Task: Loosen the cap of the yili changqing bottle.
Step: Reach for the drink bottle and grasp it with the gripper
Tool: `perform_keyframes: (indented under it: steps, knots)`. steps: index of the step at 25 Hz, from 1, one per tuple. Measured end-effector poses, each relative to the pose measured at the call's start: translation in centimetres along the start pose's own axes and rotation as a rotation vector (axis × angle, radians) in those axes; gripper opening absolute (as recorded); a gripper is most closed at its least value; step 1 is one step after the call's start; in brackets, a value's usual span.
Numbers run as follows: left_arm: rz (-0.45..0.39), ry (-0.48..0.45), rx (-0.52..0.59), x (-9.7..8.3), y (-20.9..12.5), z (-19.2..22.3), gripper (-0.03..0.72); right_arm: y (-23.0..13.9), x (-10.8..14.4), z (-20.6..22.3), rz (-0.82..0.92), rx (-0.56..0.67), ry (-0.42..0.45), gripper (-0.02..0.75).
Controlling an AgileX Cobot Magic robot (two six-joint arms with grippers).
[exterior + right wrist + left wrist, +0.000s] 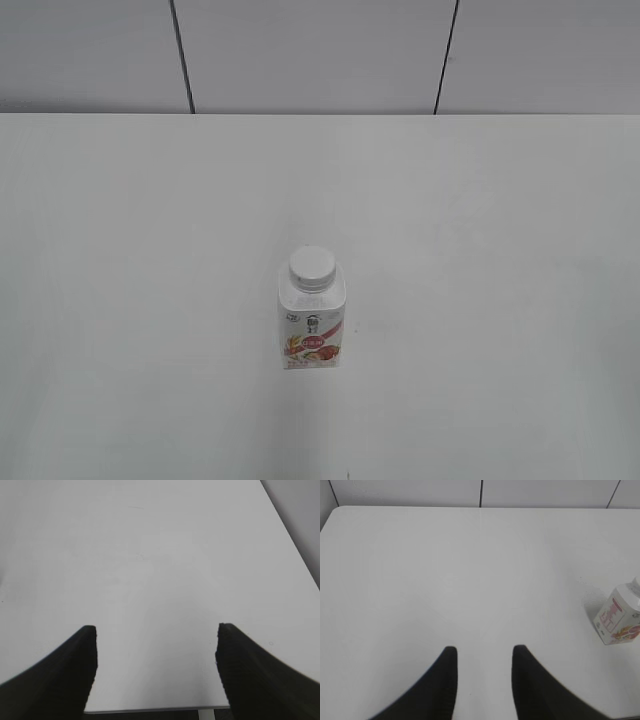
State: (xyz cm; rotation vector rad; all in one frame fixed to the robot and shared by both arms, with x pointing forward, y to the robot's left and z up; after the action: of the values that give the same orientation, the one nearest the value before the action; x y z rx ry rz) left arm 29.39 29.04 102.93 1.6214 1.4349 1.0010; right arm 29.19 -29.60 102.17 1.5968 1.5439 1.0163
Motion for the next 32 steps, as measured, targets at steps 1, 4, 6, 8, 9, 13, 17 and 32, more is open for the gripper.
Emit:
perform_keyframes:
  steps: [1, 4, 6, 8, 9, 13, 17, 32]
  knots:
    - [0.000, 0.000, 0.000, 0.0, 0.0, 0.0, 0.239, 0.0, 0.0, 0.0, 0.000, 0.000, 0.000, 0.585]
    - [0.000, 0.000, 0.000, 0.0, 0.0, 0.0, 0.239, 0.0, 0.0, 0.0, 0.000, 0.000, 0.000, 0.585]
    - [0.000, 0.000, 0.000, 0.0, 0.0, 0.0, 0.239, 0.0, 0.0, 0.0, 0.000, 0.000, 0.000, 0.585]
    - [0.000, 0.000, 0.000, 0.0, 0.0, 0.0, 0.239, 0.0, 0.0, 0.0, 0.000, 0.000, 0.000, 0.585]
    - [0.000, 0.000, 0.000, 0.0, 0.0, 0.0, 0.239, 0.0, 0.0, 0.0, 0.000, 0.000, 0.000, 0.585]
    - [0.000, 0.000, 0.000, 0.0, 0.0, 0.0, 0.239, 0.0, 0.0, 0.0, 0.000, 0.000, 0.000, 0.585]
    - [0.000, 0.000, 0.000, 0.0, 0.0, 0.0, 0.239, 0.0, 0.1, 0.0, 0.004, 0.001, 0.007, 0.585]
    - [0.039, 0.045, -0.177, 1.1, 5.2, 1.7, 0.442, 0.0, 0.1, 0.0, 0.004, 0.001, 0.007, 0.585]
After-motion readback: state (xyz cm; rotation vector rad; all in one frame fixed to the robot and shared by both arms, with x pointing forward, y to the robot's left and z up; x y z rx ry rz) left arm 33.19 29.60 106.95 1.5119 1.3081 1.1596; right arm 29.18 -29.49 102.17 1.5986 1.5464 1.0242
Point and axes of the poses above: a point on each arm's last joint axis where the gripper is mounted, z pointing out along that axis toward the gripper, x along the wrist's bending axis when the last joint is at zero, y = z × x, the point moved 7 cm from there along z, pointing out along that axis toward the gripper, and after that the axes turned 7 degrees about z, right-handed, at the moved point
